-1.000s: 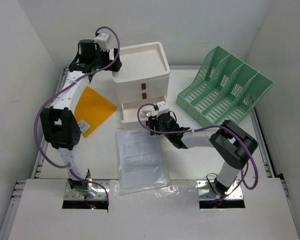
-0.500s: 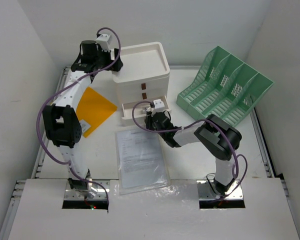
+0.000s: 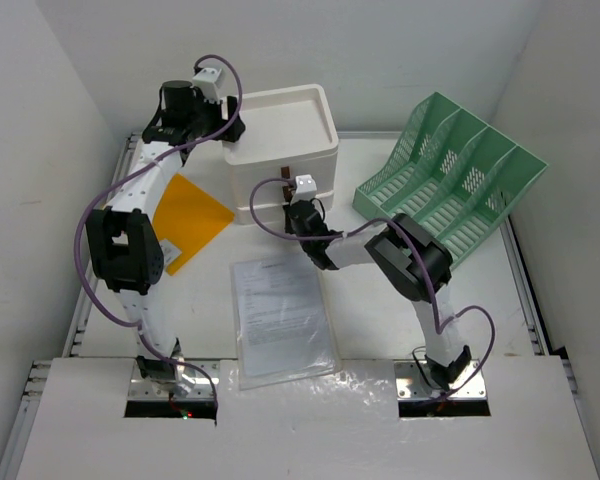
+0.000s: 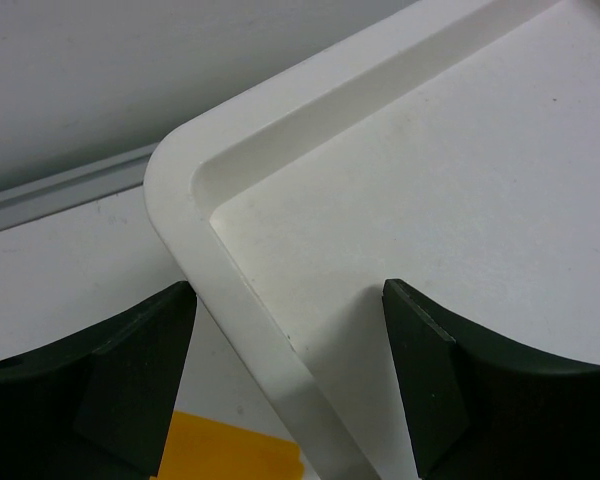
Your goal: Organize the desk
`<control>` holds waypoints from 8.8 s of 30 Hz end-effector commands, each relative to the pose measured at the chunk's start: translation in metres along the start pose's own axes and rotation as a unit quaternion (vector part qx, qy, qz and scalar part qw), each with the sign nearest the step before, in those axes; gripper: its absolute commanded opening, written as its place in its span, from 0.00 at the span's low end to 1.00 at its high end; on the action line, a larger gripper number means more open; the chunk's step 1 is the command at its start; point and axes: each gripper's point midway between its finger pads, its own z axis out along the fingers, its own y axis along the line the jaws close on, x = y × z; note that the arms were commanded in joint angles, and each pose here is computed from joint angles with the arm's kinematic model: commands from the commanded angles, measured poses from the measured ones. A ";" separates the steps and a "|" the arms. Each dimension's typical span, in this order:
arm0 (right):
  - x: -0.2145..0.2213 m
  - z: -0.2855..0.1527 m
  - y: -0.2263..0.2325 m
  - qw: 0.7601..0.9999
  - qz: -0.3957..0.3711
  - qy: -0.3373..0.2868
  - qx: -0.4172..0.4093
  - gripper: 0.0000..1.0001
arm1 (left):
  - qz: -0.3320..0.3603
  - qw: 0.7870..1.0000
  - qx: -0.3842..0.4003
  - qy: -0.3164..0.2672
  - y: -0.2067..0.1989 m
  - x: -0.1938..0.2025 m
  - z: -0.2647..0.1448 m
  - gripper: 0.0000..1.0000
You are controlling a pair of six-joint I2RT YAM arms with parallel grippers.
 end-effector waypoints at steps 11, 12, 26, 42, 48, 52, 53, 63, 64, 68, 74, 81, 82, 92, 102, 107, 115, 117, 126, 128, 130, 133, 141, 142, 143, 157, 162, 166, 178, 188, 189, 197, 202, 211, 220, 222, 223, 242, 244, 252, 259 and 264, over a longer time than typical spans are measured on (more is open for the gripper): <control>-0.066 0.021 -0.010 0.995 0.028 -0.092 -0.007 0.20 | 0.008 0.999 0.008 0.051 -0.005 0.034 -0.002 0.82; -0.067 0.009 -0.011 0.996 0.023 -0.089 -0.016 0.34 | 0.008 0.999 0.008 0.052 -0.005 0.034 -0.003 0.82; 0.040 -0.126 -0.016 0.969 0.010 0.212 -0.125 0.80 | 0.014 0.999 0.017 0.048 -0.004 0.023 -0.009 0.92; 0.110 -0.137 -0.007 0.940 0.048 0.294 -0.165 0.07 | 0.035 0.998 0.027 0.034 -0.017 0.007 -0.041 0.96; 0.062 -0.143 -0.003 0.958 -0.023 0.191 -0.214 0.00 | 0.089 0.993 0.082 -0.015 -0.049 -0.029 -0.089 0.98; -0.004 -0.163 0.018 0.954 -0.141 0.068 -0.257 0.00 | 0.148 0.969 0.197 -0.031 -0.097 -0.027 -0.134 0.84; -0.016 -0.165 0.017 0.954 -0.162 0.043 -0.250 0.00 | 0.187 0.956 0.220 -0.043 -0.107 -0.030 -0.150 0.82; -0.078 -0.193 0.026 0.941 -0.179 -0.064 -0.280 0.00 | 0.300 0.851 0.430 0.037 -0.162 0.090 -0.207 0.94; -0.086 -0.198 0.027 0.940 -0.176 -0.079 -0.282 0.00 | 0.309 0.840 0.445 0.038 -0.165 0.100 -0.209 0.96; -0.101 -0.210 0.034 0.930 -0.178 -0.104 -0.304 0.00 | 0.347 0.798 0.490 0.049 -0.201 0.134 -0.202 0.97; -0.104 -0.230 0.046 0.909 -0.183 -0.124 -0.353 0.00 | 0.328 0.827 0.455 0.023 -0.211 0.133 -0.169 0.98; -0.107 -0.243 0.053 0.896 -0.185 -0.131 -0.383 0.00 | 0.334 0.826 0.453 0.032 -0.230 0.142 -0.150 0.99; -0.108 -0.246 0.054 0.893 -0.184 -0.135 -0.388 0.00 | 0.328 0.824 0.461 0.040 -0.232 0.149 -0.147 0.99; -0.105 -0.253 0.053 0.888 -0.185 -0.136 -0.397 0.00 | 0.297 0.774 0.553 0.082 -0.251 0.181 -0.161 0.30; -0.054 -0.215 -0.006 0.935 -0.234 0.019 -0.266 0.98 | 0.356 0.767 0.534 0.021 -0.251 0.151 -0.180 0.00; -0.038 -0.219 -0.003 0.925 -0.238 0.025 -0.296 0.99 | 0.375 0.749 0.546 0.005 -0.254 0.149 -0.188 0.00; -0.036 -0.202 0.022 0.910 -0.204 0.029 -0.358 0.66 | 0.350 0.748 0.564 0.007 -0.259 0.146 -0.187 0.00; -0.034 -0.196 0.035 0.903 -0.190 0.041 -0.382 0.43 | 0.338 0.757 0.559 0.008 -0.261 0.140 -0.184 0.00; -0.068 -0.195 -0.007 0.956 -0.158 0.037 -0.242 0.00 | 0.259 0.916 0.304 0.041 -0.214 0.069 -0.140 1.00; -0.093 -0.206 -0.022 0.968 -0.144 0.010 -0.203 0.00 | 0.237 0.939 0.244 0.038 -0.196 0.050 -0.144 1.00; -0.104 -0.215 -0.037 0.977 -0.139 0.008 -0.164 0.00 | 0.224 0.947 0.231 0.024 -0.192 0.032 -0.156 1.00; -0.134 -0.238 -0.049 0.983 -0.117 -0.015 -0.137 0.00 | 0.189 0.967 0.169 -0.024 -0.176 -0.003 -0.178 1.00; -0.248 -0.306 -0.127 0.985 -0.017 -0.159 0.067 0.00 | 0.132 0.989 0.039 -0.048 -0.132 -0.017 -0.177 0.99; -0.256 -0.310 -0.137 0.981 -0.011 -0.173 0.093 0.00 | 0.127 0.990 0.026 -0.047 -0.127 -0.016 -0.176 1.00; -0.262 -0.314 -0.146 0.975 -0.018 -0.184 0.121 0.00 | 0.126 0.991 0.020 -0.044 -0.124 -0.014 -0.175 1.00; -0.325 -0.360 -0.225 0.814 -0.018 -0.320 0.485 0.00 | 0.130 0.991 -0.030 -0.022 -0.100 0.006 -0.168 1.00; -0.323 -0.337 -0.217 0.815 -0.052 -0.303 0.491 0.00 | 0.131 0.991 -0.033 -0.025 -0.097 0.004 -0.167 0.99; -0.333 -0.340 -0.216 0.813 -0.040 -0.310 0.492 0.00 | 0.134 0.990 -0.032 -0.021 -0.096 0.006 -0.167 1.00; -0.332 -0.340 -0.276 0.760 -0.062 -0.245 0.599 0.00 | 0.139 0.990 -0.030 -0.018 -0.096 0.010 -0.168 1.00; -0.309 -0.306 -0.287 0.773 -0.030 -0.266 0.576 0.00 | 0.142 0.989 -0.034 -0.017 -0.094 0.010 -0.168 1.00; -0.307 -0.306 -0.289 0.770 -0.021 -0.275 0.576 0.00 | 0.143 0.989 -0.034 -0.016 -0.094 0.011 -0.168 0.99; -0.272 -0.280 -0.317 0.748 -0.003 -0.299 0.593 0.00 | 0.152 0.988 -0.037 -0.013 -0.092 0.012 -0.169 1.00; -0.244 -0.261 -0.322 0.759 0.021 -0.318 0.567 0.00 | 0.155 0.987 -0.040 -0.006 -0.090 0.015 -0.167 1.00; -0.233 -0.243 -0.337 0.745 0.092 -0.357 0.555 0.00 | 0.158 0.987 -0.041 0.006 -0.088 0.022 -0.167 0.99; -0.231 -0.253 -0.349 0.703 0.167 -0.368 0.585 0.00 | 0.164 0.985 -0.045 0.016 -0.085 0.026 -0.164 1.00; -0.232 -0.256 -0.351 0.691 0.189 -0.377 0.587 0.00 | 0.164 0.985 -0.045 0.016 -0.085 0.026 -0.162 0.99; -0.232 -0.256 -0.351 0.687 0.196 -0.378 0.588 0.00 | 0.163 0.986 -0.044 0.017 -0.085 0.026 -0.162 1.00; -0.172 -0.234 -0.355 0.734 0.142 -0.342 0.570 0.41 | 0.170 0.984 -0.042 0.029 -0.081 0.033 -0.164 1.00; -0.187 -0.237 -0.345 0.748 0.111 -0.337 0.560 0.48 | 0.169 0.984 -0.038 0.034 -0.081 0.034 -0.167 0.99; -0.248 -0.248 -0.271 0.800 -0.055 -0.278 0.529 0.91 | 0.138 0.988 -0.008 0.075 -0.051 0.059 -0.194 1.00; -0.246 -0.227 -0.195 0.877 -0.135 -0.224 0.403 0.99 | 0.073 0.983 -0.096 0.135 0.047 0.125 -0.234 1.00; -0.221 -0.194 -0.153 0.950 -0.127 -0.164 0.235 0.93 | -0.049 0.977 -0.165 0.127 0.120 0.150 -0.234 1.00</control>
